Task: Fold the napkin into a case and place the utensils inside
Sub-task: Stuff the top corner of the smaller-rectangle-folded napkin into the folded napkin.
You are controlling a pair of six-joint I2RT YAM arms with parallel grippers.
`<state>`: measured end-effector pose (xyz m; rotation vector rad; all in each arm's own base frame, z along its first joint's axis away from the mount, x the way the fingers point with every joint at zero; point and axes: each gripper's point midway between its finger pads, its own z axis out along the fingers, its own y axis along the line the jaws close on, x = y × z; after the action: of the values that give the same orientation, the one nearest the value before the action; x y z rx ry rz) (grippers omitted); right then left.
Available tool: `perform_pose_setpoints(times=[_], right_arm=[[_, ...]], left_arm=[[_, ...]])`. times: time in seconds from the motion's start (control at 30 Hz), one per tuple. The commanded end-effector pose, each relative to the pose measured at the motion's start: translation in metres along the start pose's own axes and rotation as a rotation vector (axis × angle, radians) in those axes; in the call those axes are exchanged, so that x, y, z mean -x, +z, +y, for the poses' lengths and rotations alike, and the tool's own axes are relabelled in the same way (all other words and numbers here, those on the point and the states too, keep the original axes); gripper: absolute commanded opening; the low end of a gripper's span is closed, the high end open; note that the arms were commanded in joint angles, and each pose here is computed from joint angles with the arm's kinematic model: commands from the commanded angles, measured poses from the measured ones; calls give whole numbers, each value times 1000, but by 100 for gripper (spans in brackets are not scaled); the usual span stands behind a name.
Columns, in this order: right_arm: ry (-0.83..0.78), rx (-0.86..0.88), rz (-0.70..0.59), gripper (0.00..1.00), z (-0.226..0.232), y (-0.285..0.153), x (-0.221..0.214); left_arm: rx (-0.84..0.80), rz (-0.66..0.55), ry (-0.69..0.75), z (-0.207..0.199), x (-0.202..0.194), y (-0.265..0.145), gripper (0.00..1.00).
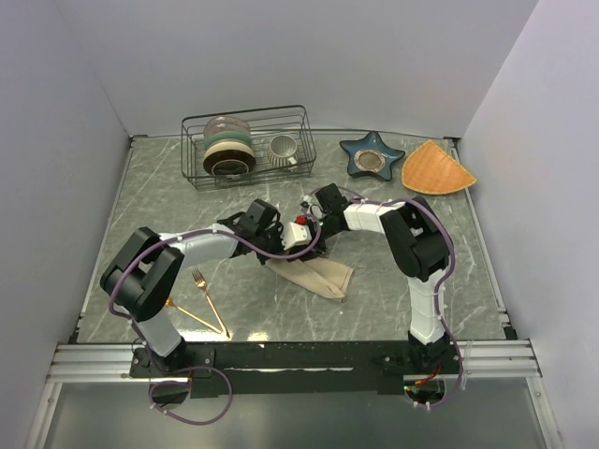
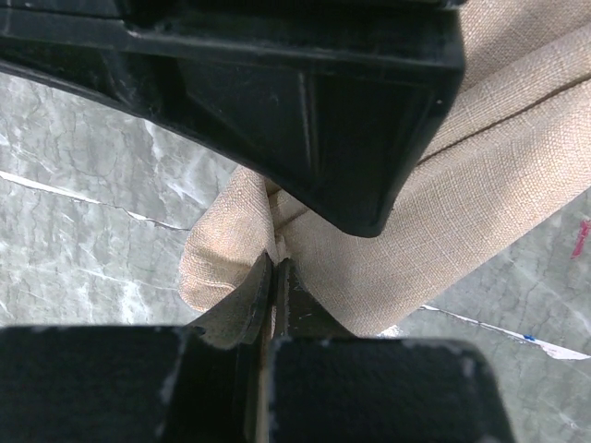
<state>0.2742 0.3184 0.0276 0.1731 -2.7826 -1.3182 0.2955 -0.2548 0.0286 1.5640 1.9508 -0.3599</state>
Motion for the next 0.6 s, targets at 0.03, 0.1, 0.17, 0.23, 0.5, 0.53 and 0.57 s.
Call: perform_pose_setpoints(times=[0.03,0.1,0.17,0.23,0.5,0.53,0.57], right_arm=[[-20,-40,23,35,-1,0,-15],[-26,-42,16,29,-1,-1,-14],[-46,-60,-1,11,-1,-2,-9],[-47,-82,-41,0,-3,-8,1],[-29,-84,-134,0,-6,-25,28],[-33,-80,-137,0,-4,-25,28],[-30,-75,-140,0,-4,-25,28]], left_arm=[[-85,41,-41,-17,-13,6,1],[-85,39,-41,-17,-13,6,1],[-86,35,-42,-17,-12,5,1],[-94,28,-45,-18,-11,4,4],[-88,-16,-76,-8,-4,-5,24],[-86,-18,-72,-7,-3,-5,26],[-87,-21,-73,-7,-3,-5,28]])
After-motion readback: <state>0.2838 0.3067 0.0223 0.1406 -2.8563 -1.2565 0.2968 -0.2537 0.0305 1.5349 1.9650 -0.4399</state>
